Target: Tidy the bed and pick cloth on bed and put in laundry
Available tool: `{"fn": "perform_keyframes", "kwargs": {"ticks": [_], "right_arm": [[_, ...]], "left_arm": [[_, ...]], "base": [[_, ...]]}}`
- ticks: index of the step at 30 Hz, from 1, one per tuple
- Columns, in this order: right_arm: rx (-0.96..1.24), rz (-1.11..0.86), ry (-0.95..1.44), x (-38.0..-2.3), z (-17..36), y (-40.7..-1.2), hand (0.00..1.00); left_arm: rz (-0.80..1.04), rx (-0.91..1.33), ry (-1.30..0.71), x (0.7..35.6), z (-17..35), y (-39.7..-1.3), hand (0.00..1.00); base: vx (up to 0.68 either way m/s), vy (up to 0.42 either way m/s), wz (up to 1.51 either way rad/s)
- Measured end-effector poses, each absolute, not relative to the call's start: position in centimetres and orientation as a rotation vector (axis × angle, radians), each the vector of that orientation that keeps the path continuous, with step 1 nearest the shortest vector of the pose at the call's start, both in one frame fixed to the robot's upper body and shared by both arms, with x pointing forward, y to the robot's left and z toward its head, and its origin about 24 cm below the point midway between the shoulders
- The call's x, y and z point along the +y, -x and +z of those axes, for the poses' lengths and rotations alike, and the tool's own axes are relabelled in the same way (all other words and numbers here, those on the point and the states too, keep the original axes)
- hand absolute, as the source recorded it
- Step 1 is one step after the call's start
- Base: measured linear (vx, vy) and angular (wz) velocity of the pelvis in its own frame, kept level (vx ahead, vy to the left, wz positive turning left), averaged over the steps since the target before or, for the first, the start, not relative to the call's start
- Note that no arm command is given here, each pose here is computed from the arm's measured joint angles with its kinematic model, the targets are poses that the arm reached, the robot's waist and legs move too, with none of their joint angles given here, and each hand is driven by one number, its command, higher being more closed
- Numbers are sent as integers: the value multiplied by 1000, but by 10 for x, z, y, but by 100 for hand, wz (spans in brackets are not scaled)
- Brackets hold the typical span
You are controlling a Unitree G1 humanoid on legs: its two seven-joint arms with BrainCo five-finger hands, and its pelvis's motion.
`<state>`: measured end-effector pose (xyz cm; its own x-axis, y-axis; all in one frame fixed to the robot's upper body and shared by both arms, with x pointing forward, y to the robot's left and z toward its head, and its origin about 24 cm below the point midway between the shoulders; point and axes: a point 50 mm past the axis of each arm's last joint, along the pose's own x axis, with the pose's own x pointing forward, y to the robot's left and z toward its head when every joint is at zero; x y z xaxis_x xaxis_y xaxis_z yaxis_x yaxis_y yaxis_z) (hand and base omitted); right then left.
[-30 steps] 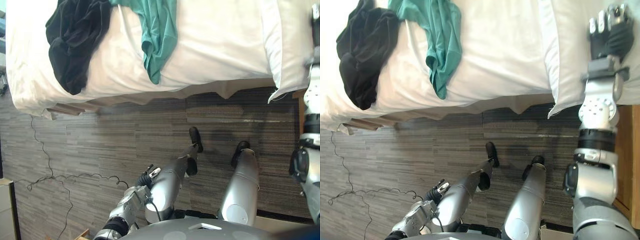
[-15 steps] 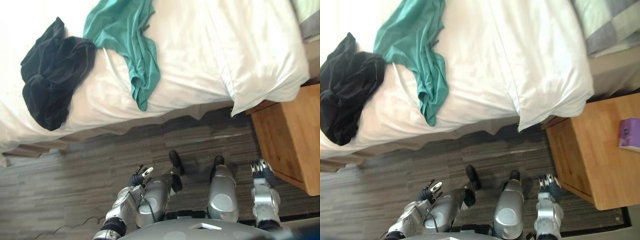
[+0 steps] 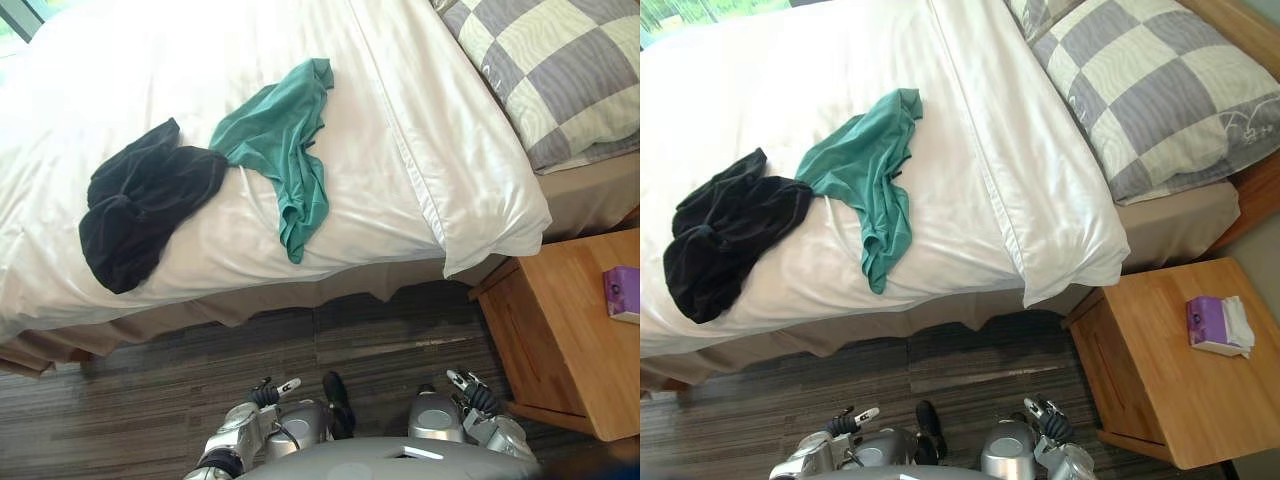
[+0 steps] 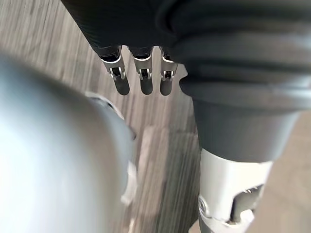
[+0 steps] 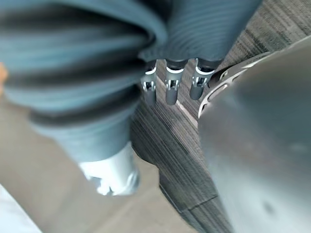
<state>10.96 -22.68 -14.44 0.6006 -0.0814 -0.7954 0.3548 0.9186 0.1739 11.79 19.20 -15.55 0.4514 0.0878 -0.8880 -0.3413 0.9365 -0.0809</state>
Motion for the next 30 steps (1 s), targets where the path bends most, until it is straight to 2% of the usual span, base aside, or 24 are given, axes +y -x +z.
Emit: {"fn": "perform_keyframes", "kwargs": {"ticks": [2,7,11,15,17,19,24,27,30], "right_arm": [[949,-200,-238,-228,-147,-104,0],[970,-222,-237,-231,-149,-95,0],[955,-285,-201,-249,-146,-91,0],[961,-280,-189,-227,-152,-94,0],[950,-198,-156,-220,-151,-97,0],[852,-55,-132,-199,-143,-117,0],[749,60,-104,-186,-132,-140,0],[762,138,-109,-170,-133,-146,0],[771,141,-98,-172,-131,-163,0]], "left_arm": [[283,1041,278,192,-155,-119,0],[341,1028,301,199,-155,-119,0],[362,1005,285,208,-153,-121,0],[355,997,254,216,-148,-128,0],[368,1011,238,219,-147,-126,0],[306,1047,198,212,-148,-130,0],[192,1053,198,182,-145,-153,0],[192,1047,207,180,-146,-150,0],[180,995,223,180,-144,-151,0]], "base": [[-7,85,-22],[8,164,-11],[38,533,18],[33,608,-7],[96,411,-42],[84,268,-2],[25,155,53],[-4,54,26],[-115,56,10]]}}
